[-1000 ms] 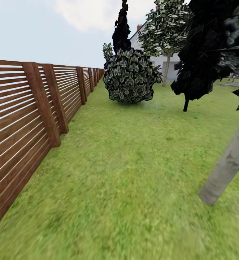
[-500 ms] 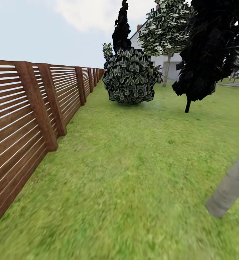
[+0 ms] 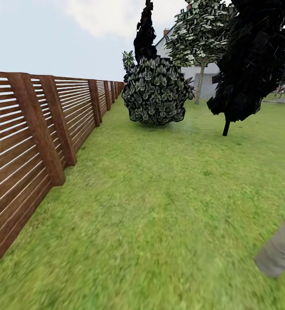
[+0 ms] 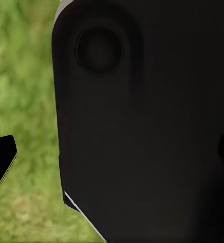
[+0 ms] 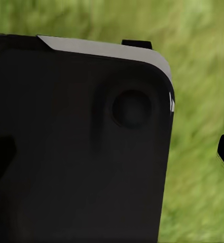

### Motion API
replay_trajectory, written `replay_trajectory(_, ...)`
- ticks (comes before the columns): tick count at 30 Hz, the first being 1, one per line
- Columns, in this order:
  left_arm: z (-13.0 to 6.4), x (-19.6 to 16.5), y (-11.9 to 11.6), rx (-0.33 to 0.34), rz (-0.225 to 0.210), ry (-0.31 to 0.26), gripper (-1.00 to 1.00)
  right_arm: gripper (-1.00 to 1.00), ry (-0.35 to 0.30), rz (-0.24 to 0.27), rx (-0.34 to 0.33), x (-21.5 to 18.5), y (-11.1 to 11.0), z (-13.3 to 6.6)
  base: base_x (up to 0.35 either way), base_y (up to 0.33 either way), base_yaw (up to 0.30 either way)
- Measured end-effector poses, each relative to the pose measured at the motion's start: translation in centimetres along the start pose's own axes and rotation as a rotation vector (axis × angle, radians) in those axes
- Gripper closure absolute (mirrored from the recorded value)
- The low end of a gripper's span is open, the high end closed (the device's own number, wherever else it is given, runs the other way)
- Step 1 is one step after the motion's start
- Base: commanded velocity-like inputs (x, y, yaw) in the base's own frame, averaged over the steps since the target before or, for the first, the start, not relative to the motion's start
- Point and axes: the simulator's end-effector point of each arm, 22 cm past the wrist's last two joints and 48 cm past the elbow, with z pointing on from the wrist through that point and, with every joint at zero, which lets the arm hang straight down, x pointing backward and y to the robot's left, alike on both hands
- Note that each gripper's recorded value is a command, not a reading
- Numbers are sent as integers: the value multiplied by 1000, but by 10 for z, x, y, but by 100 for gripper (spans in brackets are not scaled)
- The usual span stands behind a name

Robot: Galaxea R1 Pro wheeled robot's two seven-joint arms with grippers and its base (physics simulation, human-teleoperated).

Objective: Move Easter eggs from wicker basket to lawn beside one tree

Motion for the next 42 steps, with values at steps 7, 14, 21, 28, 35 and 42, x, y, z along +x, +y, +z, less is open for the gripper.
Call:
replay_trajectory(7, 0, 0, 0, 0, 0, 0, -100, -100, 0, 0, 0, 0, 0, 0, 339, 0, 0)
replay_trajectory(14, 0, 0, 0, 0, 0, 0, -100, -100, 0, 0, 0, 0, 0, 0, 339, 0, 0)
replay_trajectory(21, 0, 0, 0, 0, 0, 0, -100, -100, 0, 0, 0, 0, 0, 0, 339, 0, 0)
replay_trajectory(28, 0, 0, 0, 0, 0, 0, -100, -100, 0, 0, 0, 0, 0, 0, 339, 0, 0)
replay_trajectory(35, 0, 0, 0, 0, 0, 0, -100, -100, 0, 0, 0, 0, 0, 0, 339, 0, -26)
replay_trajectory(42, 0, 0, 0, 0, 0, 0, -100, -100, 0, 0, 0, 0, 0, 0, 339, 0, -161)
